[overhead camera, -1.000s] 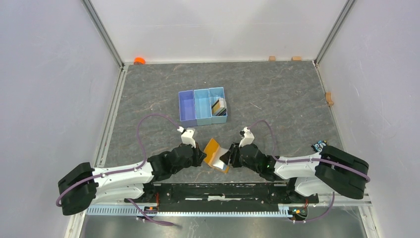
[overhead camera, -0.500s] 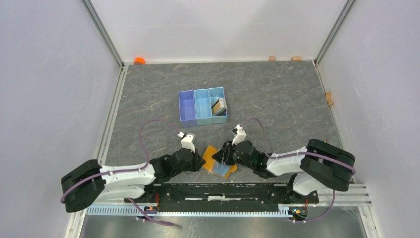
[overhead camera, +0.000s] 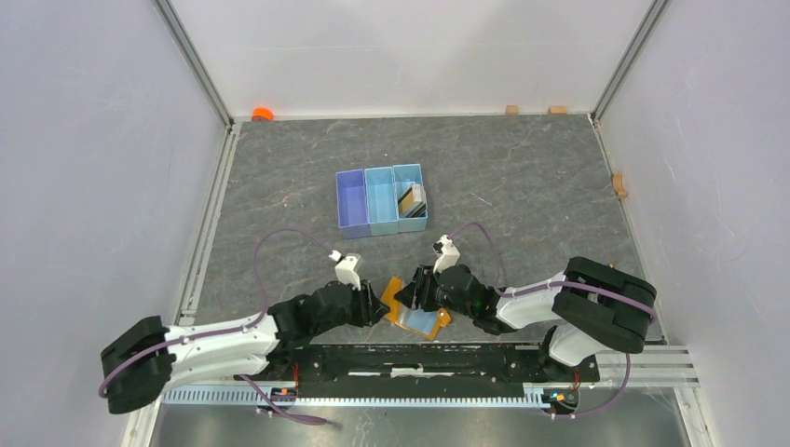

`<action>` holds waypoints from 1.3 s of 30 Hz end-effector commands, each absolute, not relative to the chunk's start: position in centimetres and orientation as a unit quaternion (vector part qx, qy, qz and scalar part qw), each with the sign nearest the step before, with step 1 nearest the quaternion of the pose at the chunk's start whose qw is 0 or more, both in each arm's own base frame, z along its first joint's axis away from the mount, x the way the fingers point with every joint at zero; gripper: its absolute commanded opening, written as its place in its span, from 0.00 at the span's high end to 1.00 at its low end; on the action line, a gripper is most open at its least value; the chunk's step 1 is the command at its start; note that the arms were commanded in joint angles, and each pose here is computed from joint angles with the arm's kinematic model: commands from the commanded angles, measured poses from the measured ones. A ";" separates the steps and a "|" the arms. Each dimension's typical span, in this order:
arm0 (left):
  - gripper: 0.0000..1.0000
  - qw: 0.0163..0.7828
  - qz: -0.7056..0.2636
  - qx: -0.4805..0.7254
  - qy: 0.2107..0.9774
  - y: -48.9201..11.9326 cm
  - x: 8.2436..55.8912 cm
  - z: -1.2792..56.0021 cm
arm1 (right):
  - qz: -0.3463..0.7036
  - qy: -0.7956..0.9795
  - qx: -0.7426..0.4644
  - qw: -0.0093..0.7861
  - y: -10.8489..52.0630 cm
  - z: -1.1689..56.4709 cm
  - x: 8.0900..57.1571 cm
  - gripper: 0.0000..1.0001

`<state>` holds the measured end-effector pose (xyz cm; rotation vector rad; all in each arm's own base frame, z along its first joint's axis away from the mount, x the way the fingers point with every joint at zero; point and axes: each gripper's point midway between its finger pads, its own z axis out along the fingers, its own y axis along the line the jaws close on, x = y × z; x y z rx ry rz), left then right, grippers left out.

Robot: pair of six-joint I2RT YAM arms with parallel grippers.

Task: Put the credit cards into the card holder
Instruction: Open the card holder at the center of the board.

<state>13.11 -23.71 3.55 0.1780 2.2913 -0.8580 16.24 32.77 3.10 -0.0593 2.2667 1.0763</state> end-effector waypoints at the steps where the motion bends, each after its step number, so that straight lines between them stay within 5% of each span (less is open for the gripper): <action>1: 0.54 0.335 -0.344 0.074 0.874 -22.9 12.1 4.2 | 0.391 0.866 -0.021 0.312 32.4 2.4 16.5 0.44; 12: 0.20 0.345 -0.378 0.096 0.854 -22.7 11.2 6.1 | 0.405 0.857 -0.024 0.318 32.8 3.5 16.6 0.32; 18: 0.14 0.337 -0.339 0.113 0.871 -23.0 11.9 4.8 | 0.405 0.856 -0.025 0.319 32.8 3.6 16.6 0.28; 39: 0.63 0.373 -0.368 0.042 0.851 -24.7 14.5 4.8 | 0.404 0.850 -0.036 0.335 31.9 5.1 15.8 0.27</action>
